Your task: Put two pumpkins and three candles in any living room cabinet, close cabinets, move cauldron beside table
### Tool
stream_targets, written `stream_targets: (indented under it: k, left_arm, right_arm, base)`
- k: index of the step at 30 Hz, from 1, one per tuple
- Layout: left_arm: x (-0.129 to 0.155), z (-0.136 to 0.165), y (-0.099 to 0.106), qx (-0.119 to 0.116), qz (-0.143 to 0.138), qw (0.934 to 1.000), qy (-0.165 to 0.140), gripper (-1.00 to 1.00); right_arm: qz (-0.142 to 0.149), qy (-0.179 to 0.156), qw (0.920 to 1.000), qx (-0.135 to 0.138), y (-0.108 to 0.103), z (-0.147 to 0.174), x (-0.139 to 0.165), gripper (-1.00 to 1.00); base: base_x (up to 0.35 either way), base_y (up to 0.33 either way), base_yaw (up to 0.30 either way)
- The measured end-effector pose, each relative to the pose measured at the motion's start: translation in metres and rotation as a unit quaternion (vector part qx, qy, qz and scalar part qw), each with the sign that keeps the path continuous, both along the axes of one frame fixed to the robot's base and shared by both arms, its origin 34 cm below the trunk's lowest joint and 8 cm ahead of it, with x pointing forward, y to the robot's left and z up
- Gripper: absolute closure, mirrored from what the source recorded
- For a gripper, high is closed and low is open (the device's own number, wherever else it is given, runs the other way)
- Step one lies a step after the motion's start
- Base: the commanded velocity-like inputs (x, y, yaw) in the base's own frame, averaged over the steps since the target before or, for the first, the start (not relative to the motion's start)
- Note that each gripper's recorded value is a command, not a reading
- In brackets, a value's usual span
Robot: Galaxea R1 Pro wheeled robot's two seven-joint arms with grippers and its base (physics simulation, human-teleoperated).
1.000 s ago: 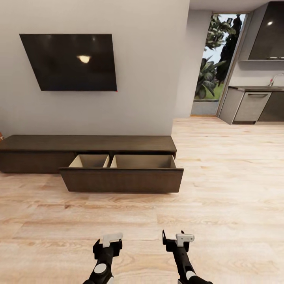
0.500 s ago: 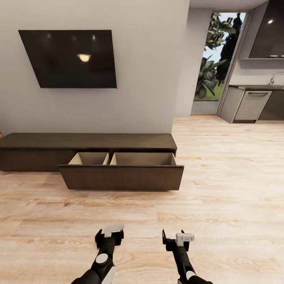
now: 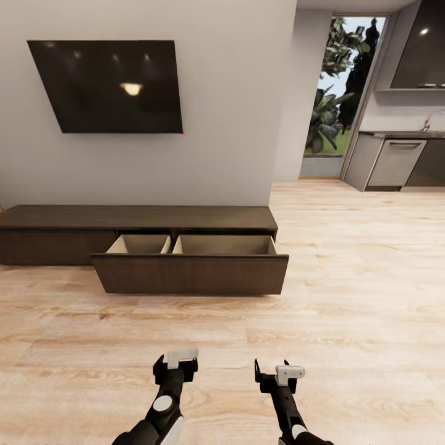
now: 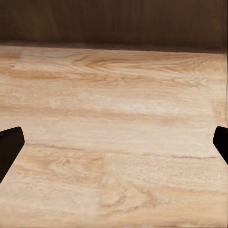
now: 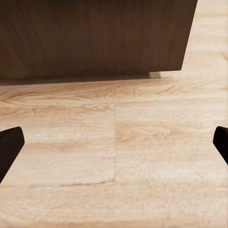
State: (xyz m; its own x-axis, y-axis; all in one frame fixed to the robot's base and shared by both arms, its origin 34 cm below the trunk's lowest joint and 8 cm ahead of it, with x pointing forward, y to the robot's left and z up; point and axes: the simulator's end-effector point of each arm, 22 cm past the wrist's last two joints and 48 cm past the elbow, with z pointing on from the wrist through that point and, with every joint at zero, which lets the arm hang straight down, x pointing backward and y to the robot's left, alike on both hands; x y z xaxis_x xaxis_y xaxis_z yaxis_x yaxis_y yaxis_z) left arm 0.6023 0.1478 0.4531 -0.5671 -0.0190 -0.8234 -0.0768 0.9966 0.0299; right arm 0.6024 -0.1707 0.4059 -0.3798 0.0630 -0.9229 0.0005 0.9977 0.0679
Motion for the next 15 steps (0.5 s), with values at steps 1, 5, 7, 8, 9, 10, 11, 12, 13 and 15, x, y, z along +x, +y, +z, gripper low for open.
stream_targets:
  k: [1, 5, 7, 8, 9, 10, 11, 12, 13, 15]
  left_arm:
    - [-0.001, -0.002, -0.004, 0.004, -0.008, 1.0, -0.001, -1.0]
    - [-0.005, -0.01, -0.011, 0.009, -0.022, 0.9997, -0.004, -1.0]
    - [-0.006, -0.014, -0.012, 0.01, -0.025, 0.9996, -0.005, -1.0]
    - [-0.007, -0.016, -0.013, 0.011, -0.025, 0.9996, -0.006, -1.0]
    - [-0.007, -0.018, -0.013, 0.011, -0.026, 0.9996, -0.006, -1.0]
    - [-0.008, -0.02, -0.013, 0.012, -0.027, 0.9995, -0.007, -1.0]
    - [-0.008, -0.022, -0.014, 0.013, -0.028, 0.9995, -0.008, -1.0]
    - [-0.008, -0.024, -0.014, 0.013, -0.029, 0.9995, -0.009, -1.0]
    - [-0.008, -0.025, -0.014, 0.014, -0.029, 0.9994, -0.01, -1.0]
    - [-0.008, -0.028, -0.014, 0.013, -0.029, 0.9994, -0.013, -1.0]
  right_arm:
    - [0.0, 0.0, 1.0, 0.0, 0.0, -0.002, -0.001, -1.0]
    - [0.0, 0.0, 1.0, 0.0, 0.0, -0.011, -0.003, -1.0]
    - [-0.001, 0.0, 1.0, 0.001, 0.0, -0.015, -0.004, -1.0]
    - [-0.001, 0.0, 1.0, 0.001, 0.0, -0.017, -0.004, -1.0]
    - [-0.001, 0.0, 1.0, 0.001, 0.0, -0.02, -0.005, -1.0]
    - [-0.001, 0.0, 1.0, 0.001, 0.001, -0.022, -0.005, -1.0]
    - [-0.001, 0.0, 1.0, 0.001, 0.001, -0.024, -0.005, -1.0]
    - [-0.001, 0.0, 1.0, 0.001, 0.001, -0.026, -0.006, -1.0]
    - [-0.001, 0.0, 1.0, 0.001, 0.001, -0.028, -0.006, -1.0]
    - [0.0, 0.0, 1.0, 0.001, 0.001, -0.033, -0.008, -1.0]
  base:
    - [0.0, 0.0, 0.0]
    - [0.0, 0.0, 0.0]
    - [0.0, 0.0, 0.0]
    - [0.0, 0.0, 0.0]
    - [0.0, 0.0, 0.0]
    - [0.0, 0.0, 0.0]
    - [0.0, 0.0, 0.0]
    - [0.0, 0.0, 0.0]
    - [0.0, 0.0, 0.0]
    - [0.0, 0.0, 0.0]
